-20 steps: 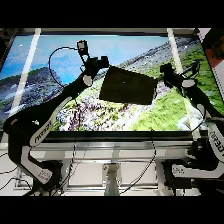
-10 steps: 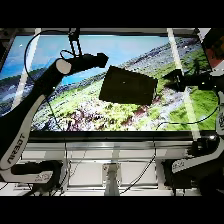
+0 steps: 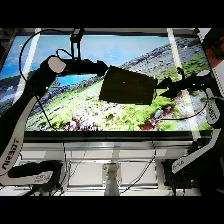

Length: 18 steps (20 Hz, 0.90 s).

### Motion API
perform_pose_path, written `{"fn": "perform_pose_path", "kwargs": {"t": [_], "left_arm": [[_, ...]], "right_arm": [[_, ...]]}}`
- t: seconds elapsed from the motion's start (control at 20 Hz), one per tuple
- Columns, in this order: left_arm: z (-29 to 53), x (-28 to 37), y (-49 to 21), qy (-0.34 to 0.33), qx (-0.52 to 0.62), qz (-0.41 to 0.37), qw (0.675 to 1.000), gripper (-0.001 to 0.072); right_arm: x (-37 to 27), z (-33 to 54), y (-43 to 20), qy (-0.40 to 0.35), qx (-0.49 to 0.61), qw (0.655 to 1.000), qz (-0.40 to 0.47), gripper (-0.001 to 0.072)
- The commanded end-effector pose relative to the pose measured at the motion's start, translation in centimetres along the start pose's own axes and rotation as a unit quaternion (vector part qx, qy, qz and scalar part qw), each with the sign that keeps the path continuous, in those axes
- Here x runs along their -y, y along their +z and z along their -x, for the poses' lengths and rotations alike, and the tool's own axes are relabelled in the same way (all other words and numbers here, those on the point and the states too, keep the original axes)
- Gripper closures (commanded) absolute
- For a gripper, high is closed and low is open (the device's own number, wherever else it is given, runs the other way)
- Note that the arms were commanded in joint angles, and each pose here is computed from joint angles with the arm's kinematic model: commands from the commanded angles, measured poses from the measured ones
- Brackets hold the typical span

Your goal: Fold the clothes and pants, and hang the long-sleeved shirts on hangers.

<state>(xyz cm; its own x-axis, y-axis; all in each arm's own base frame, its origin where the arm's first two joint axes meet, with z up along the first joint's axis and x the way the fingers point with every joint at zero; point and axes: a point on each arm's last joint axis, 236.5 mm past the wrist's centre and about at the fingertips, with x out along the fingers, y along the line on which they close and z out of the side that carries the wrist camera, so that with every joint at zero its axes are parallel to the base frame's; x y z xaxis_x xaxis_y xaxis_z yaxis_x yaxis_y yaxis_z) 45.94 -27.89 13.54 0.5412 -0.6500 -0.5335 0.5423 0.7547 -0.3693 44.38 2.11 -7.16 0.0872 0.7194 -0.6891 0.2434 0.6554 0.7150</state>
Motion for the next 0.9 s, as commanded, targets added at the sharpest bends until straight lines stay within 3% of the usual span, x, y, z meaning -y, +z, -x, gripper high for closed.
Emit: {"fn": "perform_pose_path", "kwargs": {"t": [0.0, 0.4, 0.55, 0.65, 0.7, 0.85], "left_arm": [[0.1, 0.3, -0.8, -0.006, -0.017, -0.001, 1.000, 0.0131], [0.0, 0.3, -0.9, -0.006, -0.018, -0.001, 1.000, 0.0131], [0.0, 0.3, -0.9, -0.006, -0.019, -0.001, 1.000, 0.0131], [0.0, 0.3, -0.9, -0.006, -0.019, -0.001, 1.000, 0.0131], [0.0, 0.2, -0.9, -0.006, -0.019, -0.001, 1.000, 0.0131], [0.0, 0.2, -0.9, -0.006, -0.019, -0.001, 1.000, 0.0131]], "right_arm": [[0.8, -1.6, -0.6, -0.012, -0.028, 1.000, -0.005, 0.0021], [-1.3, -9.0, -2.7, -0.013, -0.098, 0.995, 0.018, 0.0023], [-2.0, -10.6, -2.1, -0.021, -0.082, 0.996, 0.031, 0.0080], [-2.3, -10.9, -1.4, -0.019, -0.065, 0.997, 0.034, 0.0516], [-2.9, -10.9, -1.1, -0.008, -0.060, 0.998, 0.031, 0.0687], [-5.2, -9.5, -0.3, 0.027, -0.051, 0.997, 0.041, 0.0694]]}}
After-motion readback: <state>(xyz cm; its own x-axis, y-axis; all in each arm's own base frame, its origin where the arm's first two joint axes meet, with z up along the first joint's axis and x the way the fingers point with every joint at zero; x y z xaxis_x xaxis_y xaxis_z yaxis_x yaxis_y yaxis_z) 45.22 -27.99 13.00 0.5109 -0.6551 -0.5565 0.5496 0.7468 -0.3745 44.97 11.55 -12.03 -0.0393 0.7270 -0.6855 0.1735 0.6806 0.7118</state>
